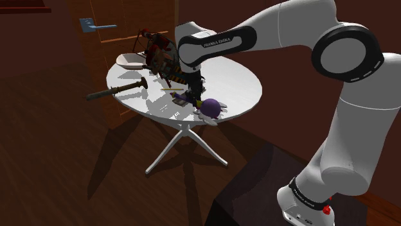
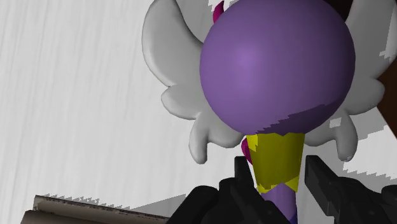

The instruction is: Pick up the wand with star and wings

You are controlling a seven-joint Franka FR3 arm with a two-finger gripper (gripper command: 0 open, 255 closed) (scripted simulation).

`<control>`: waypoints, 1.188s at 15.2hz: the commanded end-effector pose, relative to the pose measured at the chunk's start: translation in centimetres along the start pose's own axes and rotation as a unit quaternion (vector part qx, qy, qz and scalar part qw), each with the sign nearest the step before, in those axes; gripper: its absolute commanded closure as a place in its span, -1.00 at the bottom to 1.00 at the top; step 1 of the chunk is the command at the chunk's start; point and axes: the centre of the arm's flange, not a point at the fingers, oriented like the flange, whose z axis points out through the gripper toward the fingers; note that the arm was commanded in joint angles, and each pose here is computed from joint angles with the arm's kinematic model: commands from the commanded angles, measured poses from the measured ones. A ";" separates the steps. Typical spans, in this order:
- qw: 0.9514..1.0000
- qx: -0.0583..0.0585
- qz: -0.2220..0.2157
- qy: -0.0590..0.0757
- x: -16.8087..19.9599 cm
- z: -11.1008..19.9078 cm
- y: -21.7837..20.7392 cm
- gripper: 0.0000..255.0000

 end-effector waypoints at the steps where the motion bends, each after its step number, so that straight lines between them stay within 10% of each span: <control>1: 1.000 0.000 0.000 0.000 0.0 0.1 0.0 1.00; 18: 1.000 0.000 0.000 0.000 -1.3 -5.0 0.1 1.00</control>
